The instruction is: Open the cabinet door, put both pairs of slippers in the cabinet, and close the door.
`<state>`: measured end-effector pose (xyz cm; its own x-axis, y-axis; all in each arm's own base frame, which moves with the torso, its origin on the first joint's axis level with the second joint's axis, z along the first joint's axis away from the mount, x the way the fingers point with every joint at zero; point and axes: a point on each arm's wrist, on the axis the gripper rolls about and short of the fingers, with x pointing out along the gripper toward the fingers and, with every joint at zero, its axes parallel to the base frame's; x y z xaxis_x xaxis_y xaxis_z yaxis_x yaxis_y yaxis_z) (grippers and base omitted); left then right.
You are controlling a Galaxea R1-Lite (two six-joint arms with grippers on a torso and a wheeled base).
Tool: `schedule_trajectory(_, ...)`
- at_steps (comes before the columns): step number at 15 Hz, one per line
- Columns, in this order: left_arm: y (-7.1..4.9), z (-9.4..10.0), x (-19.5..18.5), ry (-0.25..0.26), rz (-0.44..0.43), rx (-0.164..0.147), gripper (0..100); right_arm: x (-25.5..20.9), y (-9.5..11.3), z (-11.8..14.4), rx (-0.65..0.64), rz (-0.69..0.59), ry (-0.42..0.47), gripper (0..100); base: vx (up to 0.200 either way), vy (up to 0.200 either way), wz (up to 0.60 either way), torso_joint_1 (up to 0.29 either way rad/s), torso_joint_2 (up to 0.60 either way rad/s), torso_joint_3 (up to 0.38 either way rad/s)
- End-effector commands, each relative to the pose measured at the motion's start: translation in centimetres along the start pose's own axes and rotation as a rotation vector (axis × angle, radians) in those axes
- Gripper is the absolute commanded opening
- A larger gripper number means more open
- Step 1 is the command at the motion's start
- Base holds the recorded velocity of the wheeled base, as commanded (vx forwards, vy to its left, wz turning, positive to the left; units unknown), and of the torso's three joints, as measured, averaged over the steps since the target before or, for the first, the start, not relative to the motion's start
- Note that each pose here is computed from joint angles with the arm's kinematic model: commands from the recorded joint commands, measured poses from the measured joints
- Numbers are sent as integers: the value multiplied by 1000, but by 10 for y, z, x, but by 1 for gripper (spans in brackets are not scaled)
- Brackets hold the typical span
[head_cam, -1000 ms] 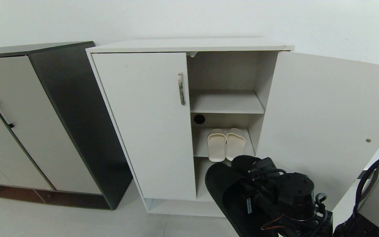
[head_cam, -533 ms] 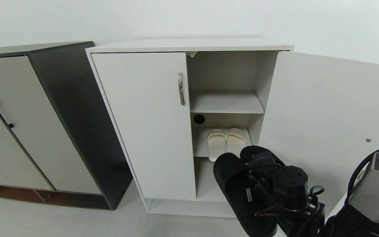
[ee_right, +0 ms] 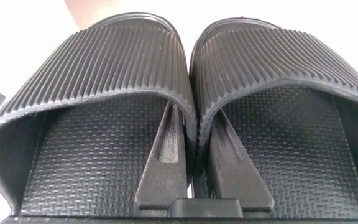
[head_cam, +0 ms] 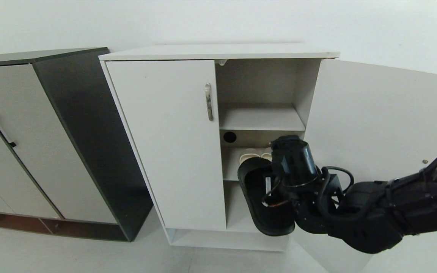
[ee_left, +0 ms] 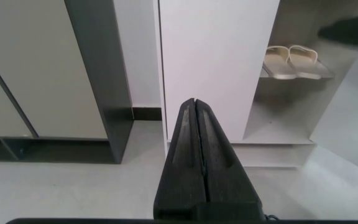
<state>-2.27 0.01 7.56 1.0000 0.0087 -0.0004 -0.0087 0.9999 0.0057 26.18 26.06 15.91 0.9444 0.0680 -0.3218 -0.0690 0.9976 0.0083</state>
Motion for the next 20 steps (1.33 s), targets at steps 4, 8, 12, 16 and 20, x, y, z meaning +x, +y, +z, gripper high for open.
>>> schedule_trajectory(4, 0, 0, 0, 0, 0, 2, 0, -10, 9, 49, 62, -13, -114, 0, 0, 0, 0, 0, 0, 0)
schedule_trajectory(8, 0, 0, 0, 0, 0, 2, 0, -9, 11, 46, 49, -30, -119, 0, 50, 0, 0, 1, -1, 1)
schedule_trajectory(12, 0, 0, 0, 0, 0, 2, 0, -11, 12, 51, 50, -22, -152, 0, 200, 0, 0, 1, 5, 6)
schedule_trajectory(16, 0, 0, 0, 0, -1, 2, 0, -10, 13, 50, 49, -22, -151, 0, 200, 0, 0, 1, 0, 0)
schedule_trajectory(20, 0, 0, 0, 0, 0, 2, 0, -9, 13, 48, 48, -22, -148, 0, 200, 0, 0, 5, 2, 6)
